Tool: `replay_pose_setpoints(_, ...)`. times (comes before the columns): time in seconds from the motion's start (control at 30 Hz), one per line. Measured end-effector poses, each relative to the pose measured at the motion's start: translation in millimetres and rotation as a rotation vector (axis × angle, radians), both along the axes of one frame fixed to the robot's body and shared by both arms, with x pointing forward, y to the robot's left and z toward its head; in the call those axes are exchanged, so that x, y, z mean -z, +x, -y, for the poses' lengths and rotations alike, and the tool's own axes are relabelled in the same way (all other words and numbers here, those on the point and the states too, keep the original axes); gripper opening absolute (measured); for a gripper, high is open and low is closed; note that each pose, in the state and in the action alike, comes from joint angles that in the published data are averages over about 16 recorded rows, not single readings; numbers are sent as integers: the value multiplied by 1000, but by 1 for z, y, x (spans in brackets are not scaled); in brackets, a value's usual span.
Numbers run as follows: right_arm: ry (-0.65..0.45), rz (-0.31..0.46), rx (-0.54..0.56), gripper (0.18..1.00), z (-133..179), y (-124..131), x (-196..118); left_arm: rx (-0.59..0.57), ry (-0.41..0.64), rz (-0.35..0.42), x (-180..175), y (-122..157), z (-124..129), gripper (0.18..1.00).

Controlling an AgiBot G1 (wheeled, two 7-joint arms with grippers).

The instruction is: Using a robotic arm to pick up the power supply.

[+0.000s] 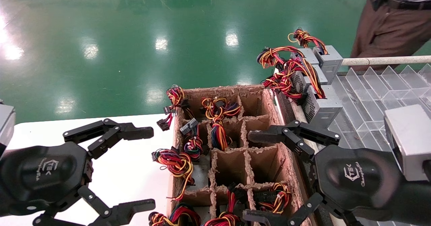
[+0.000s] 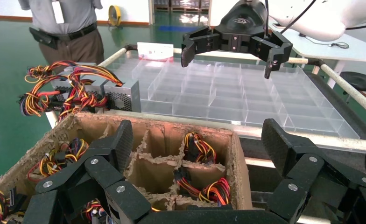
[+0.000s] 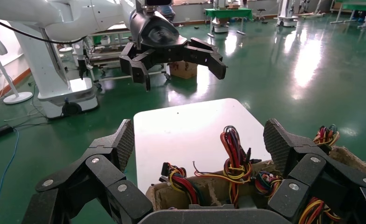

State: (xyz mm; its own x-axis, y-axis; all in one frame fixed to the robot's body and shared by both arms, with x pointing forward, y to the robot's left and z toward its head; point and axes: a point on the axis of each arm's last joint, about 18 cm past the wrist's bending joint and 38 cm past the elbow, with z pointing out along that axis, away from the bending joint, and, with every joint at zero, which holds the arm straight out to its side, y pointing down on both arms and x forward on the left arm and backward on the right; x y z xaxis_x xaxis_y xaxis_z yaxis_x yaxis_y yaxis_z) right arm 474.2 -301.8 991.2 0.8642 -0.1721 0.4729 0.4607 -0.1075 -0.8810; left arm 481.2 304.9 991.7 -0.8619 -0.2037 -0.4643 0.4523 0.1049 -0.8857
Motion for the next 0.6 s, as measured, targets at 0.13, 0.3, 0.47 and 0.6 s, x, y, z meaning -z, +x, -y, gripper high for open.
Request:
replay_pose_setpoints(0.13, -1, 2, 3, 1000, 0, 1, 0, 0, 0, 0, 0, 0, 0, 1000)
replay_pose_setpoints(0.3, -1, 4, 6, 1000, 0, 1, -1, 0, 0, 0, 0, 0, 0, 1001)
replay_pose_setpoints(0.47, -1, 5, 8, 1000, 0, 1, -1, 0, 0, 0, 0, 0, 0, 1001)
replay_pose_setpoints(0.6, -2, 6, 9, 1000, 0, 1, -1, 0, 0, 0, 0, 0, 0, 1001)
